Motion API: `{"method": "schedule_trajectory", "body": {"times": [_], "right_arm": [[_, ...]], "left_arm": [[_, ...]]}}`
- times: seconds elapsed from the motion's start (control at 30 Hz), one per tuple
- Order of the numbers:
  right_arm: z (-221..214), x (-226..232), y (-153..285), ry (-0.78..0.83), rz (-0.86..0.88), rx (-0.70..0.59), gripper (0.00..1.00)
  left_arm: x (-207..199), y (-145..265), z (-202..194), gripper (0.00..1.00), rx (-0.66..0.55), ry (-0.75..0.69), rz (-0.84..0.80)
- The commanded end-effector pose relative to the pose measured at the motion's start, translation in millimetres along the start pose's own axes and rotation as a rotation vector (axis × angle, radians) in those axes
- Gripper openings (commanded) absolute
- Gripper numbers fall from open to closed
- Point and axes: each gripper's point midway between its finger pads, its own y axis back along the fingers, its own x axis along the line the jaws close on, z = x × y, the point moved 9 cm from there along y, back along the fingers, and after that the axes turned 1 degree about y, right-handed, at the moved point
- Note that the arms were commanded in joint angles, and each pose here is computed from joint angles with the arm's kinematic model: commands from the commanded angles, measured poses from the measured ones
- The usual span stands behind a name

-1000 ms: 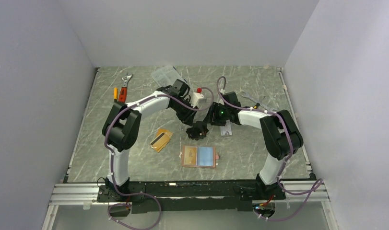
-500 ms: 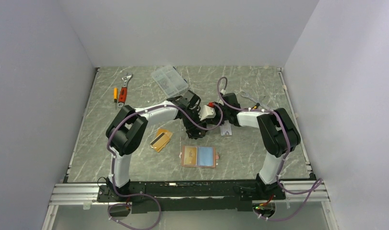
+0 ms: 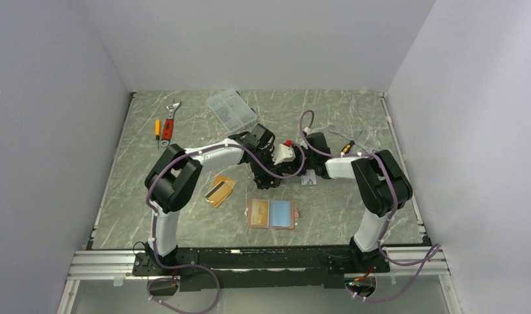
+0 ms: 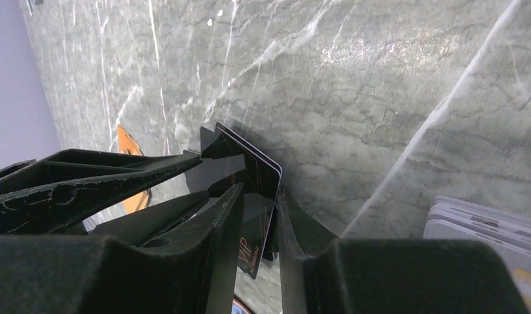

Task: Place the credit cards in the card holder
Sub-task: Pick up the credit card from the center of the board.

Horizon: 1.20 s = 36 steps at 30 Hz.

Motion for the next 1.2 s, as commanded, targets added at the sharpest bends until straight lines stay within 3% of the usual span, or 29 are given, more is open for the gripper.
{"method": "schedule_trajectory", "body": {"times": [0.0,0.4,0.9,1.0,1.17], "right_arm": [[10.3,17.7,12.9,0.021,0.067,-0.060,0.26],[2.2,24.1,22.9,-0.008,0.139,-0.053,0.08],[-7.5,28.1,9.2,-0.007,0.151,0.023,0.14],[-7.0,27.6,11.5,0.001,0.127,0.017,0.00],[-5.1,30.8,23.9,0.031,0.111,-0.005,0.00]], "left_arm": [[-5.0,-3.2,2.0,0.35,0.012,-0.020,0.007],[-5.0,-5.9,-0.1,0.33,0.023,-0.013,0.016],[-6.5,-6.3,2.3,0.33,0.018,0.001,-0.008],[-1.1,3.3,7.6,0.34,0.002,0.023,-0.008],[19.5,44.5,18.8,0.38,-0.084,0.096,0.038]]}}
